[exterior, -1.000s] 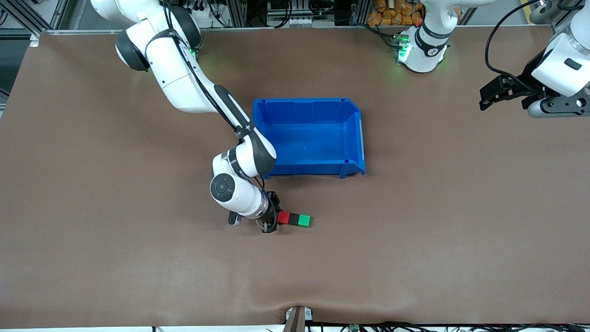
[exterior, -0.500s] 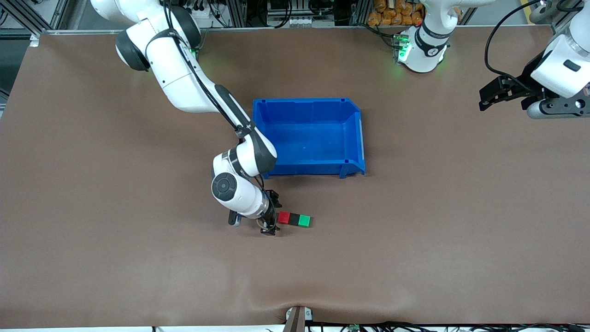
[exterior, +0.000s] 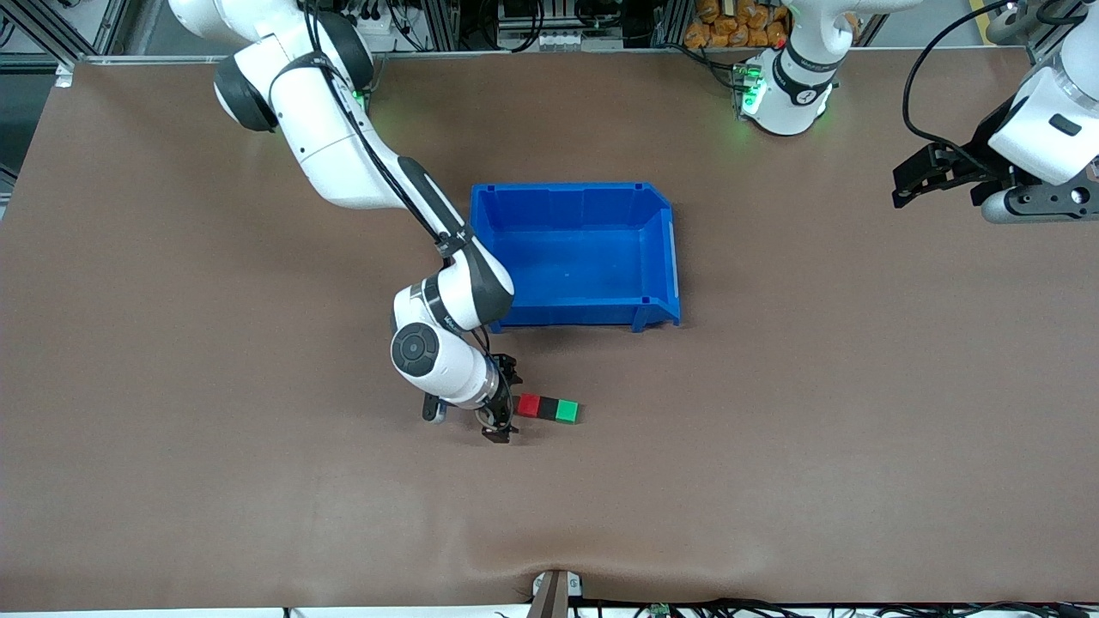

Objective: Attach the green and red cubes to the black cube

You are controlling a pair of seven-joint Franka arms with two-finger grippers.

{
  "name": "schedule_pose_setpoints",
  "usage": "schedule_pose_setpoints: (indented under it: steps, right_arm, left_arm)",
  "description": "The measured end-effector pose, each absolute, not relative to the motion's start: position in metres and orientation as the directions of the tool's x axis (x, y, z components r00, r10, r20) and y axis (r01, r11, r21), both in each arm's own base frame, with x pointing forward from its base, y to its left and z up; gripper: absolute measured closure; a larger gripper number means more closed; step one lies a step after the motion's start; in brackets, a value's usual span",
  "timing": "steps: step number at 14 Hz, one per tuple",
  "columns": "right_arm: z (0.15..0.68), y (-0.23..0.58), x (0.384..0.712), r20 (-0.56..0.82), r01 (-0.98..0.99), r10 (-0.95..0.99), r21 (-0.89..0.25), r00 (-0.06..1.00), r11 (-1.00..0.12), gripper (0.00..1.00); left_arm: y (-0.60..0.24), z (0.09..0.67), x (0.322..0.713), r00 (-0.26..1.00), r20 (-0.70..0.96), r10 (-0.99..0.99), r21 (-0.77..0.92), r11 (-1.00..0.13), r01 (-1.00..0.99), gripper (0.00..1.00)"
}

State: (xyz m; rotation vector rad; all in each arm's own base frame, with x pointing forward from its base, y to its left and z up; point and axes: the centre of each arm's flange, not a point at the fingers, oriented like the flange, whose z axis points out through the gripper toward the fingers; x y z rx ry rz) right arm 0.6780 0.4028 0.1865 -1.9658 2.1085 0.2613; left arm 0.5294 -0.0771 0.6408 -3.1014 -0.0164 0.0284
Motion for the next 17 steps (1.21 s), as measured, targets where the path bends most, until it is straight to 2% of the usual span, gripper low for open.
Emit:
schedule_pose_setpoints:
  steps: [17]
  right_arm:
    - [0.206, 0.377, 0.694, -0.277, -0.996, -0.958, -0.020, -0.079, 0.088, 0.00]
  left_arm:
    - [-0.076, 0.642, 0.530, 1.000, -0.014, 0.013, -0.040, -0.999, 0.013, 0.00]
